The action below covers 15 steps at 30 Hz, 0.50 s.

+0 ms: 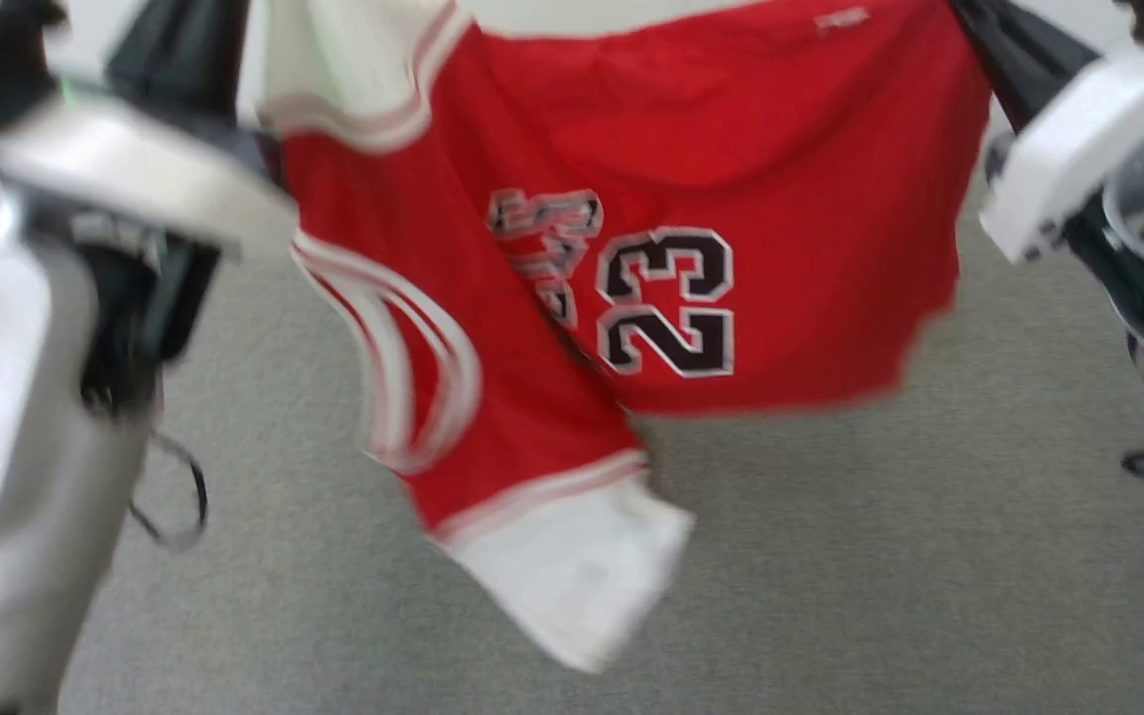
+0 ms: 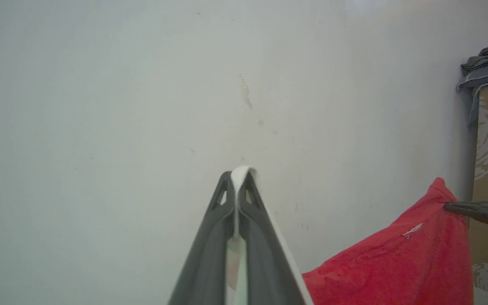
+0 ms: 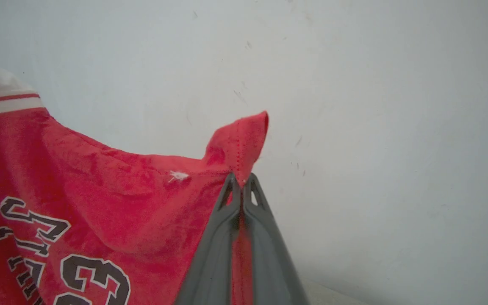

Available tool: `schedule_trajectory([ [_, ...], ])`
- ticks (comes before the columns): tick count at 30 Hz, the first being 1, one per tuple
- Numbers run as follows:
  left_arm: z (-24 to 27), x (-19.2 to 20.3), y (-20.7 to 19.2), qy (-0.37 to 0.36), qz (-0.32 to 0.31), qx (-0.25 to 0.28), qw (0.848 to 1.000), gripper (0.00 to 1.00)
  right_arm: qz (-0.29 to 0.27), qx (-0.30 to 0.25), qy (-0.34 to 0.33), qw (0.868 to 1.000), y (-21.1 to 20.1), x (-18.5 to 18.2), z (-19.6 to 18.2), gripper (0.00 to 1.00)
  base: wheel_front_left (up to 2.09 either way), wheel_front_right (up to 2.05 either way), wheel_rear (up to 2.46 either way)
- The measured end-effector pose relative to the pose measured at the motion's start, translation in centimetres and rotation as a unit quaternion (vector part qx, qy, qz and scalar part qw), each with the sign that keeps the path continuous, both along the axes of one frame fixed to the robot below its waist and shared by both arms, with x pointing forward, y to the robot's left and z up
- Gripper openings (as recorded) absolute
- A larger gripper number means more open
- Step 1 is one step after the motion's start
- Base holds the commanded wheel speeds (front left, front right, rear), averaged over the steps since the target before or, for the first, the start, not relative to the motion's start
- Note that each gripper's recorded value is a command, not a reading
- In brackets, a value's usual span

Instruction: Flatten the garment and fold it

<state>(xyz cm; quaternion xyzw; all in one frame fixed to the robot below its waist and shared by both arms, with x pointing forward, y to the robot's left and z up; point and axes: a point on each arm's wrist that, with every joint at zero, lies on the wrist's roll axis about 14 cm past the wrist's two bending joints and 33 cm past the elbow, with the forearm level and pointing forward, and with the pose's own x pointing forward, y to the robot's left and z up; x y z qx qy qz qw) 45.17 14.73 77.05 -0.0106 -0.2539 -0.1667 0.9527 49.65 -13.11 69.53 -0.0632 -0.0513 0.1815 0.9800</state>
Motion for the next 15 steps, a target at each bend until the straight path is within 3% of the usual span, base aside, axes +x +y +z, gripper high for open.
schedule_trajectory([
  [8, 5.8, 3.5, -2.6, -0.020, -0.007, 0.035, 0.999, 0.00, -0.015, 0.005, -0.047, 0.999, 0.2, 0.6, 5.8, 0.00, 0.00, 0.00, 0.00],
  [15, 6.6, 7.8, -1.9, -0.005, 0.024, 0.046, 0.999, 0.00, -0.040, -0.002, -0.048, 0.998, -0.1, 3.7, 7.0, 0.00, 0.00, 0.00, 0.00],
])
